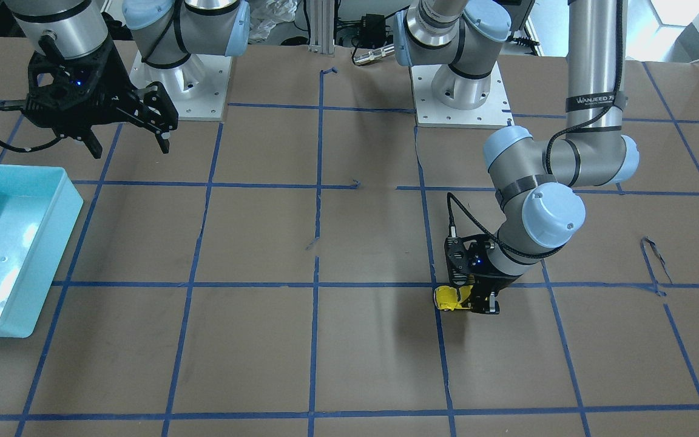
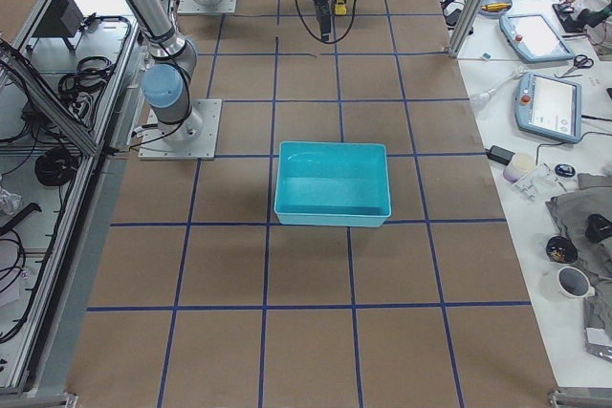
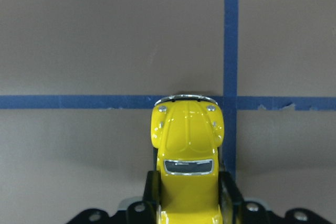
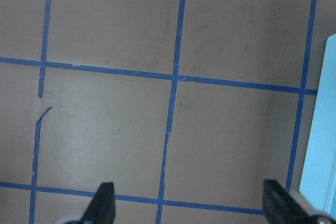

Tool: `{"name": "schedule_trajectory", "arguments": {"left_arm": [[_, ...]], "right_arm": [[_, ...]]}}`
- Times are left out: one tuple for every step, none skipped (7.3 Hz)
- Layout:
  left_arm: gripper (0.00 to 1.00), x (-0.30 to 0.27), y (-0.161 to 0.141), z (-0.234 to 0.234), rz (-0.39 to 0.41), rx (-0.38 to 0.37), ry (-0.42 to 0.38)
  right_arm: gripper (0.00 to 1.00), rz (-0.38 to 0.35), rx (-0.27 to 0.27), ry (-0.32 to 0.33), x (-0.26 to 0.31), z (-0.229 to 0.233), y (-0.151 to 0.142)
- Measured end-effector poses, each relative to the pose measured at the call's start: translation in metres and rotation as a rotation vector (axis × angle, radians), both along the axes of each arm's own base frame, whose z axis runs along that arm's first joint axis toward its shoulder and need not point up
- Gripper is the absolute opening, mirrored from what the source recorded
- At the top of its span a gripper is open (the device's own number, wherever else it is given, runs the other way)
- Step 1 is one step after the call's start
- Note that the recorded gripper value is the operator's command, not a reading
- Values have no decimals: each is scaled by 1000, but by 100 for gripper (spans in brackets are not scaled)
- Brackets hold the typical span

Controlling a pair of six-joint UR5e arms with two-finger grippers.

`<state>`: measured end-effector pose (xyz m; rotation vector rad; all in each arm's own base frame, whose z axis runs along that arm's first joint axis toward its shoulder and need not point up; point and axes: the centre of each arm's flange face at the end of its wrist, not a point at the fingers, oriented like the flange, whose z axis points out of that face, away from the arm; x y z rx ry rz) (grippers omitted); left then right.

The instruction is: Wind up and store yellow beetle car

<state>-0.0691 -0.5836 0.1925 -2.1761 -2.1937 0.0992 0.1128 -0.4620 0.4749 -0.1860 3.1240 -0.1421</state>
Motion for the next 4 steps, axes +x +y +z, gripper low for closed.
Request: {"name": "schedule_trajectory", "arguments": {"left_arm": [[0,2,-1,0,1,-1,-1],[0,4,-1,0,2,-1,-8],[0,7,-1,1,3,-1,-18],[0,10,-2,1,5,-1,-24]], "right_arm": [[100,1,5,0,0,-2,0],[100,3,7,-2,0,-4,0],[100,5,9,-3,1,-5,0],[100,5,11,-4,1,-5,0]]}}
